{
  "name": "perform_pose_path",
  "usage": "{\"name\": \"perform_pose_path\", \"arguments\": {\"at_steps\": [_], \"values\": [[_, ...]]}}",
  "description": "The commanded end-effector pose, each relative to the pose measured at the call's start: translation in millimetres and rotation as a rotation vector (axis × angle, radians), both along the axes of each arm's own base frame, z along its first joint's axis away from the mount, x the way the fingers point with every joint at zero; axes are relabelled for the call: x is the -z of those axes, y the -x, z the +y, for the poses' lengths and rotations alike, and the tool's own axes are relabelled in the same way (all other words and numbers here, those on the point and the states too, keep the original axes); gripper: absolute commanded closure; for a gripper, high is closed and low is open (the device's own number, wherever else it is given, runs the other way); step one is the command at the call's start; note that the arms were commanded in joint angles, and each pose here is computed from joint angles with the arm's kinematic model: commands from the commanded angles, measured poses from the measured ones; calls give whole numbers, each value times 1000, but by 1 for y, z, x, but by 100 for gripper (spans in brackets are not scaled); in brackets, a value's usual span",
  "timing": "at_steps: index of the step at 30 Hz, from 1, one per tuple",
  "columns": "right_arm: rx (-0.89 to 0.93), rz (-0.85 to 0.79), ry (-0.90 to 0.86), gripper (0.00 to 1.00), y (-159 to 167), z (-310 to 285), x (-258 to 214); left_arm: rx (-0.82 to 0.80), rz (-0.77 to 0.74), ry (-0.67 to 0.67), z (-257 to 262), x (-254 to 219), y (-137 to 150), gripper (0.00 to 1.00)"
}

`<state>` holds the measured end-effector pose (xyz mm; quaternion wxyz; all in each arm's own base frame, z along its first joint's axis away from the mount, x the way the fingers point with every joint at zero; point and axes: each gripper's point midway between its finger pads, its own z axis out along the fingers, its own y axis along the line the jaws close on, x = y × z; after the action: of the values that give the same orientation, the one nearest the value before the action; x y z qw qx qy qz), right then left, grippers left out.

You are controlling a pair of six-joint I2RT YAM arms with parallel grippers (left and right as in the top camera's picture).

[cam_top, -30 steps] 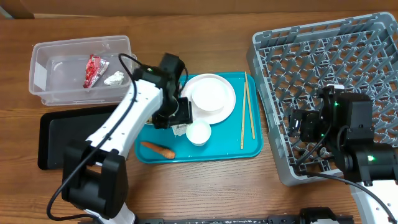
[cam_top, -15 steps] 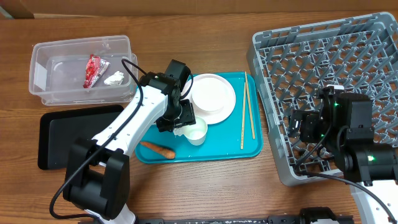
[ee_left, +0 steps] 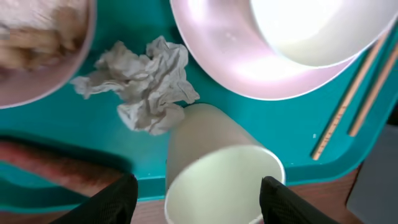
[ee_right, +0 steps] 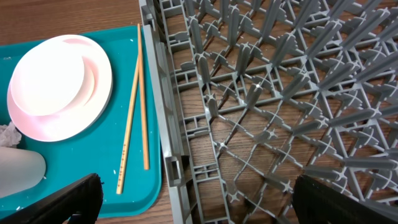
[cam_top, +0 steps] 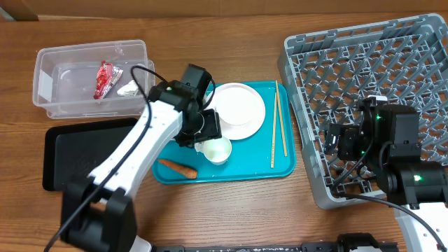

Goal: Sort waste into correct bins and load items into the dishwasher
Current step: 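Reach the left gripper to the crumpled tissue and grasp it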

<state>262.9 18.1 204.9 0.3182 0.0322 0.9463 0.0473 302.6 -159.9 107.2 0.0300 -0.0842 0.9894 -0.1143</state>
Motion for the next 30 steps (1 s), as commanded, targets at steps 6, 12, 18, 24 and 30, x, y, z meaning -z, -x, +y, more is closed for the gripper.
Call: {"name": "perform_pose_path", "arguments": {"at_steps": [6, 12, 18, 24, 30], "values": [[13, -47, -3, 0, -3, -2, -16, -169, -12, -116, 24, 1, -4, 30], [13, -45, -3, 0, -3, -2, -16, -227, 50, -153, 27, 35, -3, 30], [13, -45, -3, 0, -3, -2, -16, -225, 98, -194, 29, 60, -3, 33], [13, -42, -2, 0, -2, -2, -15, -222, 118, -200, 26, 77, -7, 39], [13, -42, -2, 0, -2, -2, -15, -223, 109, -196, 25, 79, -10, 51]]}}
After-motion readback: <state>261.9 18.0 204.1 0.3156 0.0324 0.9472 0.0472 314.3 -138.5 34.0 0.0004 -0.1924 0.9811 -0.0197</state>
